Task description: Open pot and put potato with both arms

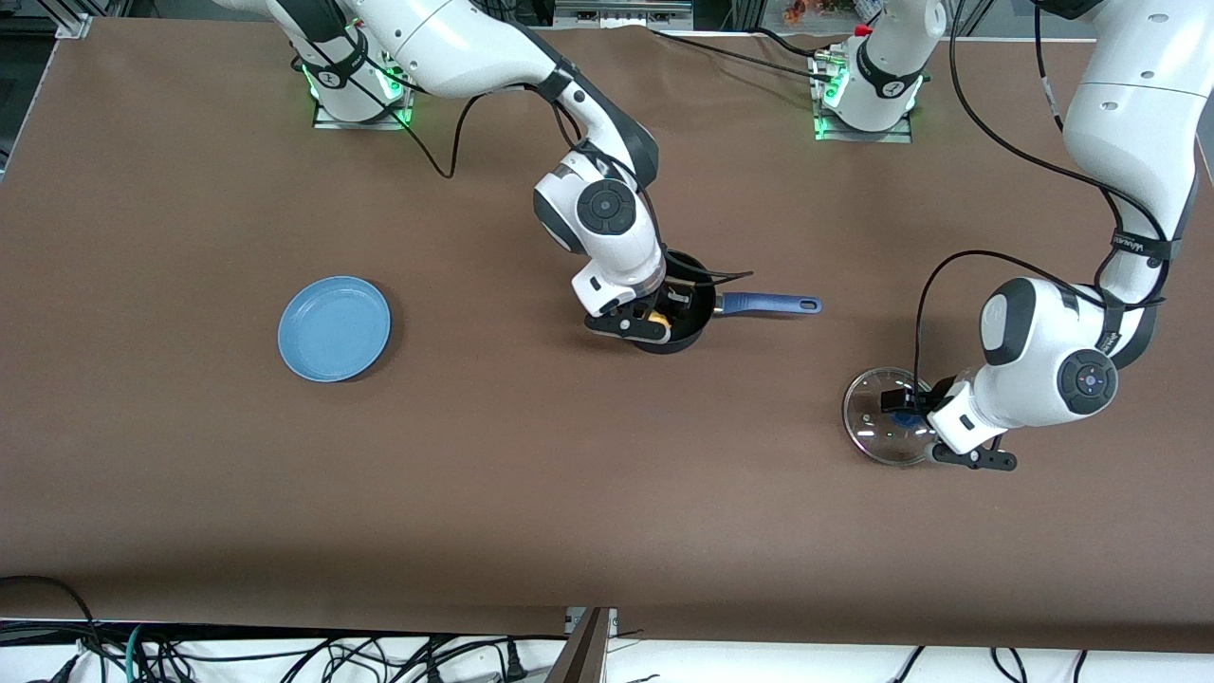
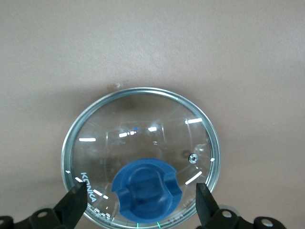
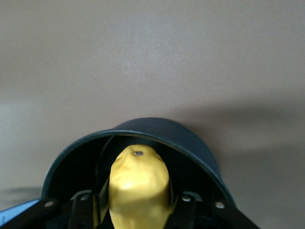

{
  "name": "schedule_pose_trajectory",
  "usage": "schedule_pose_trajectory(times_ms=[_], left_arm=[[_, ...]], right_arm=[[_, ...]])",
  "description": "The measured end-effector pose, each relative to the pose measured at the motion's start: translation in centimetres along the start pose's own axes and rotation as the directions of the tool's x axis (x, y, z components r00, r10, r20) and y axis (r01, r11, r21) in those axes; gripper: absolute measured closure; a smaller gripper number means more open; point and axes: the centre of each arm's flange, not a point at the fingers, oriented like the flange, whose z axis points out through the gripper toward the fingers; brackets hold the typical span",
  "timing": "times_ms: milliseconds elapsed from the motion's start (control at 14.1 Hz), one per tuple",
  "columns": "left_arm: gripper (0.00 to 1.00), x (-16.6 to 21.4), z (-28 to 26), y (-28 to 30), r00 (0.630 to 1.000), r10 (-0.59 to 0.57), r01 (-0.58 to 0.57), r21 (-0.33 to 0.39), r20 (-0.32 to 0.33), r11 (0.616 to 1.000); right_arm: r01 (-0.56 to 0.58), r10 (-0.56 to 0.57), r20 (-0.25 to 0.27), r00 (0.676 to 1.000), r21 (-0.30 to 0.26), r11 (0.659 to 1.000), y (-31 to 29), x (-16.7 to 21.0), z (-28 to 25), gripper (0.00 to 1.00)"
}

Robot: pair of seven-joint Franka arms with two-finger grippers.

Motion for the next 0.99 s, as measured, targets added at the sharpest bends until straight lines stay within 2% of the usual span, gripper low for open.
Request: schedule_pose_trajectory(times_ms=[142, 284, 355, 497, 710, 852, 994], left_arm=[[0.00, 0.3, -1.6, -0.2, 1.000, -0.003, 0.003, 0.007, -0.016, 1.000], [0.00, -0.1, -5.5, -0.1, 1.000, -0.003, 0.003, 0.031, -0.012, 1.000], [0.00, -0.6, -8.3, 0.2, 1.000, -0.001, 0.002, 0.049, -0.009, 0.999], [0.00, -2.4, -14.9, 1.1, 1.000, 0.002, -0.001, 0.094, -0.008, 0.996], [0.00, -6.0, -23.2, 3.4, 1.000, 0.014, -0.013, 0.155, -0.008, 0.988], [0.00, -8.1, -27.2, 4.6, 1.000, 0.006, -0.006, 0.159, 0.000, 0.987], [0.00, -9.8, -30.5, 5.3, 1.000, -0.001, 0.002, 0.152, -0.011, 0.988]], right_arm=[[0.002, -0.002, 0.000, 1.000, 0.001, 1.000, -0.1, -0.1, 0.0, 0.24], [-0.001, 0.001, -0.012, 1.000, 0.010, 1.000, -0.3, 0.5, -0.8, 0.04], [-0.004, 0.004, -0.018, 1.000, 0.007, 1.000, -0.4, 1.3, -1.8, 0.00], [0.024, -0.024, -0.009, 1.000, -0.027, 0.999, 0.2, 4.2, -5.2, 0.00], [0.122, -0.120, 0.030, 0.992, -0.081, 0.989, 3.8, 10.6, -12.9, 0.00], [0.195, -0.191, 0.050, 0.980, -0.097, 0.976, 7.5, 14.5, -17.7, 0.00], [0.245, -0.233, 0.101, 0.967, -0.126, 0.961, 12.3, 17.7, -22.1, 0.00]])
